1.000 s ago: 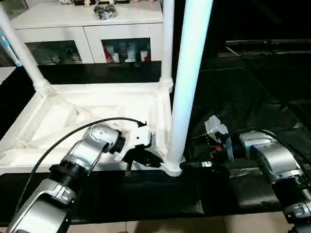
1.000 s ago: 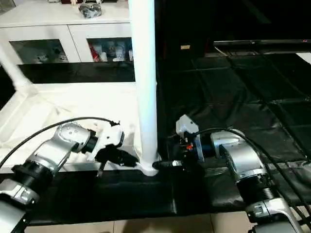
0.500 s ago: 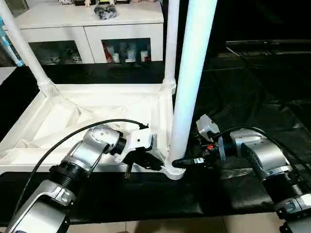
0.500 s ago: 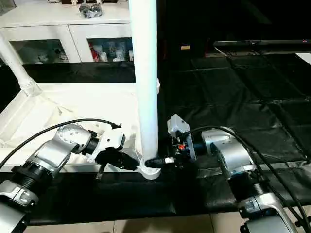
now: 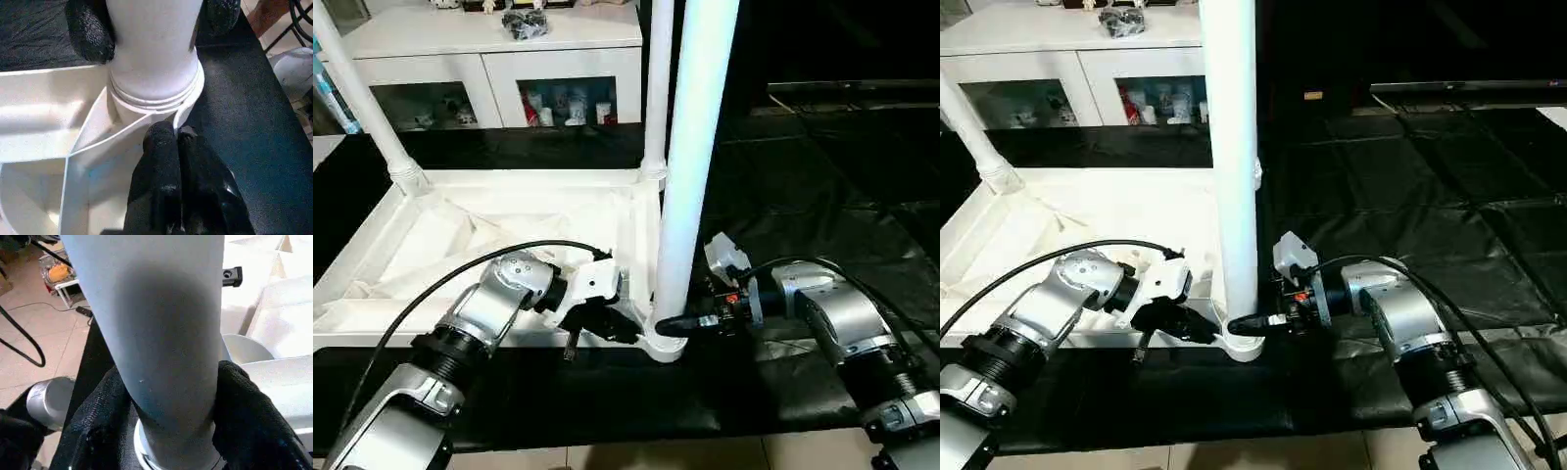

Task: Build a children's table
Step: Rotate leg to tighten

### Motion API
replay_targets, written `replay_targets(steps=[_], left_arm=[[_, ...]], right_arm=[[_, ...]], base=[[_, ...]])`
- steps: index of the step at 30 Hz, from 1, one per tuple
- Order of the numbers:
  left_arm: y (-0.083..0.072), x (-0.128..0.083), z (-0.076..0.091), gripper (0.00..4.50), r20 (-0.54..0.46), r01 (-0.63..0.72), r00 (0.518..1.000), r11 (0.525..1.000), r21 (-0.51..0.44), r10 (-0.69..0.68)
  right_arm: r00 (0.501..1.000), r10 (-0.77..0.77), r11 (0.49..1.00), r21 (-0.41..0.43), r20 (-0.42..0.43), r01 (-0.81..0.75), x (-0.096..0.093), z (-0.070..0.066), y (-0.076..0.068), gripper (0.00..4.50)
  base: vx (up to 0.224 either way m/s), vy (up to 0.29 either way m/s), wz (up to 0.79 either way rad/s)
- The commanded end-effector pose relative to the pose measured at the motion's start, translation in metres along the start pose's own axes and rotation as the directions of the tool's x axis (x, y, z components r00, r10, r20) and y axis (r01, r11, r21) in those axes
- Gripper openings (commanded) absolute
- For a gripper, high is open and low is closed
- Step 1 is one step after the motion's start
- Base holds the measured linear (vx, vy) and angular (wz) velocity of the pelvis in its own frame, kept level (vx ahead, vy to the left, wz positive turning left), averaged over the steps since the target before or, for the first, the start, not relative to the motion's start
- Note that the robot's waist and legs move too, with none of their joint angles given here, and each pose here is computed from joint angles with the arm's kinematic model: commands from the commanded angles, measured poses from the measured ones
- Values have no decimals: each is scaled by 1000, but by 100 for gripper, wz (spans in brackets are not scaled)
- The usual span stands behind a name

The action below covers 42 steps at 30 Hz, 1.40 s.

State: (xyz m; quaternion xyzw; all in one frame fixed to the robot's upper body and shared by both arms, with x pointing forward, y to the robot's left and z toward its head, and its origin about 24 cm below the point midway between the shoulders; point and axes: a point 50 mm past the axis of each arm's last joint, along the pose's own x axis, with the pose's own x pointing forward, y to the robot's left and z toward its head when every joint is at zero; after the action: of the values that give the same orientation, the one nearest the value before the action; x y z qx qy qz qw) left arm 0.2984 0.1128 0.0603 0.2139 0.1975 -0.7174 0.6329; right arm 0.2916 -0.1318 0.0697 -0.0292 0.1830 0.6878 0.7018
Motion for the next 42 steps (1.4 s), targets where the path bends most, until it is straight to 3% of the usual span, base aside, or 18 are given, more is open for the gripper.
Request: replay_targets(steps=[1,6,7,8,11,14,18,19,20,23,24,31,35,36,42], left_arm=[[2,8,3,0,11,-22,1000,1000,-22,22],[16,13,7,0,47,-196,978,970,-146,204],[20,16,9,0,56,-239,966,955,-176,252],[32,23,17,0,82,-350,921,901,-255,381],[36,26,21,0,90,-383,902,878,-286,422],[45,32,33,0,107,-461,844,813,-356,526],[51,38,44,0,120,-504,802,771,-389,585],[51,38,46,0,124,-505,801,771,-388,586],[51,38,46,0,124,-505,801,772,-387,586],[49,36,44,0,124,-500,814,793,-348,567],[47,36,43,0,124,-495,821,803,-331,557],[40,28,32,0,111,-446,864,849,-282,491],[34,19,24,0,97,-376,909,899,-225,405],[28,12,19,0,83,-304,943,937,-171,321],[22,5,15,0,60,-205,976,974,-99,211]], right_arm=[[1000,-12,1000,11,29,12,9,1,3,206],[960,-277,960,53,45,275,27,-2,-7,205],[938,-344,938,66,46,340,32,-1,-11,204],[871,-488,869,121,47,480,45,3,-21,204],[843,-537,838,143,42,527,50,5,-25,198],[793,-606,791,156,64,592,63,17,-32,197],[776,-621,782,160,108,603,74,30,-33,197],[784,-609,792,155,124,591,75,31,-31,252],[784,-609,792,155,125,590,75,31,-31,266],[788,-598,800,166,147,576,75,30,-28,272],[790,-595,802,167,149,573,74,29,-28,302],[807,-568,823,154,162,547,59,20,-24,361],[860,-476,879,100,182,466,40,16,-17,397],[902,-398,917,51,170,395,23,14,-11,411],[943,-311,949,-6,118,314,4,12,-8,448]], base=[[0,0,0],[0,0,0],[0,0,0],[0,0,0],[0,0,0],[0,0,0],[0,0,0],[0,0,0],[0,0,0],[0,0,0],[0,0,0],[0,0,0],[0,0,0],[0,0,0],[0,0,0]])
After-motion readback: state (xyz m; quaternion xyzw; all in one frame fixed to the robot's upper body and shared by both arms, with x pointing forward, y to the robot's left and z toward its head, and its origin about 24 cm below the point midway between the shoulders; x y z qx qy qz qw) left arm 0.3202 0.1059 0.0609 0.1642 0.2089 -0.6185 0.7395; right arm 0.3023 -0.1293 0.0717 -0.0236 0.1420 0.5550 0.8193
